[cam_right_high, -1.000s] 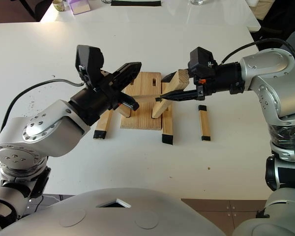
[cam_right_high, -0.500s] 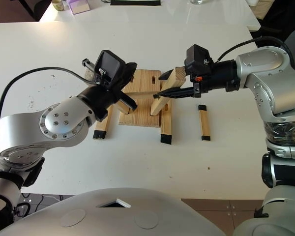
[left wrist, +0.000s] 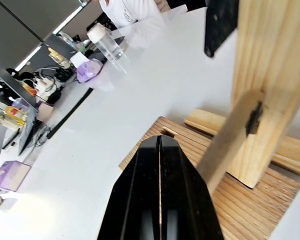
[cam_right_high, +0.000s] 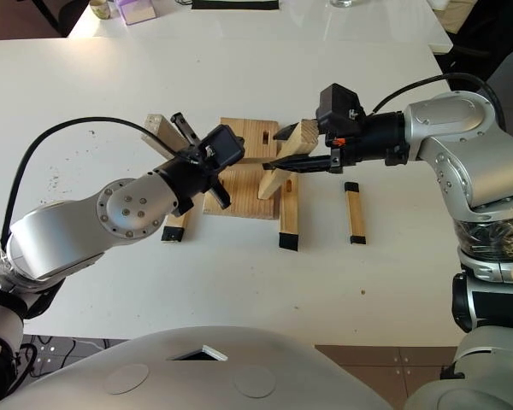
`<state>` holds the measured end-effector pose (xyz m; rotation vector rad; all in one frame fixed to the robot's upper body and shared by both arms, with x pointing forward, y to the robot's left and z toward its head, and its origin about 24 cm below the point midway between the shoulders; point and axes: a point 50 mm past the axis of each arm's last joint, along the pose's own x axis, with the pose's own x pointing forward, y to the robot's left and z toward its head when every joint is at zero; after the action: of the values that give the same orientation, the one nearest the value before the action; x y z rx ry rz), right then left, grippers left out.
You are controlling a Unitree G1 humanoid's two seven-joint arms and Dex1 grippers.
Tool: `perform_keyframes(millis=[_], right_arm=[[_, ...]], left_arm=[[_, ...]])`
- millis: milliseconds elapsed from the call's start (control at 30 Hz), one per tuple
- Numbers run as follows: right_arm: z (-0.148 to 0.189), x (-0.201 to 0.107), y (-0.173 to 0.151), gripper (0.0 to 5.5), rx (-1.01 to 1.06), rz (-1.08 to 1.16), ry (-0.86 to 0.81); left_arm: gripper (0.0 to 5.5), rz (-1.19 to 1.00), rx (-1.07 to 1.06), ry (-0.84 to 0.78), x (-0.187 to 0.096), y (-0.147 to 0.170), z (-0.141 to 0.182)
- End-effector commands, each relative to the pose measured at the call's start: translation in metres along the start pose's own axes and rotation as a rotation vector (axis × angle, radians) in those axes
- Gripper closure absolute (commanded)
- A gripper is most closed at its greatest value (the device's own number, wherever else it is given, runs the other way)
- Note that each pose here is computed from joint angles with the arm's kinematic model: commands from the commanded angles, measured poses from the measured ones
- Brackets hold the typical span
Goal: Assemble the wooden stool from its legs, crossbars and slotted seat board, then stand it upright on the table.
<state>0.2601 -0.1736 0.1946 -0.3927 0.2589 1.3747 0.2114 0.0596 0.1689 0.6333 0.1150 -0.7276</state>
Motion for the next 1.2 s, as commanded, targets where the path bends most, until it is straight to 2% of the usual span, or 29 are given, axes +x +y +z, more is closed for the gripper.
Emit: perform_keyframes(millis=[33,267,600,700,733,833,900,1000,1067,1133,1167,1200], right_arm=[[0.019,0.005,-0.003,3.47,-0.028,-0.022,-0.020],[0.042,0.014,-0.007,3.47,-0.075,0.001,-0.011],[0.047,0.022,-0.013,3.47,-0.083,0.013,-0.002],[0.048,0.030,-0.014,3.47,-0.090,0.037,0.013],[0.043,0.031,-0.016,3.47,-0.091,0.035,0.038],[0.029,0.025,-0.023,3.47,-0.075,0.000,0.103],[0.022,0.016,-0.024,3.47,-0.060,-0.019,0.120],[0.017,0.010,-0.023,3.47,-0.049,-0.023,0.128],[0.015,0.010,-0.021,3.47,-0.048,-0.024,0.124],[0.015,0.007,-0.018,3.47,-0.046,-0.030,0.120],[0.016,0.004,-0.017,3.47,-0.046,-0.031,0.119],[0.017,0.001,-0.015,3.47,-0.044,-0.034,0.120]], left_arm=[[5.50,-0.017,-0.020,0.029,0.003,-0.007,-0.008],[5.50,0.030,-0.067,0.103,0.012,-0.015,-0.030],[5.50,0.064,-0.135,0.184,0.030,-0.027,-0.062],[5.50,0.102,-0.150,0.114,0.035,-0.023,-0.052],[5.50,0.156,-0.197,-0.001,0.035,-0.014,-0.035],[5.50,0.359,-0.402,-0.399,0.011,0.031,0.021],[5.50,0.446,-0.472,-0.594,-0.014,0.056,0.044],[5.50,0.524,-0.511,-0.832,-0.050,0.087,0.067],[5.50,0.572,-0.579,-0.956,-0.075,0.109,0.072],[5.50,0.690,-0.609,-0.963,-0.099,0.138,0.060],[5.50,0.761,-0.616,-0.903,-0.109,0.150,0.047],[5.50,0.846,-0.637,-0.766,-0.115,0.159,0.021]])
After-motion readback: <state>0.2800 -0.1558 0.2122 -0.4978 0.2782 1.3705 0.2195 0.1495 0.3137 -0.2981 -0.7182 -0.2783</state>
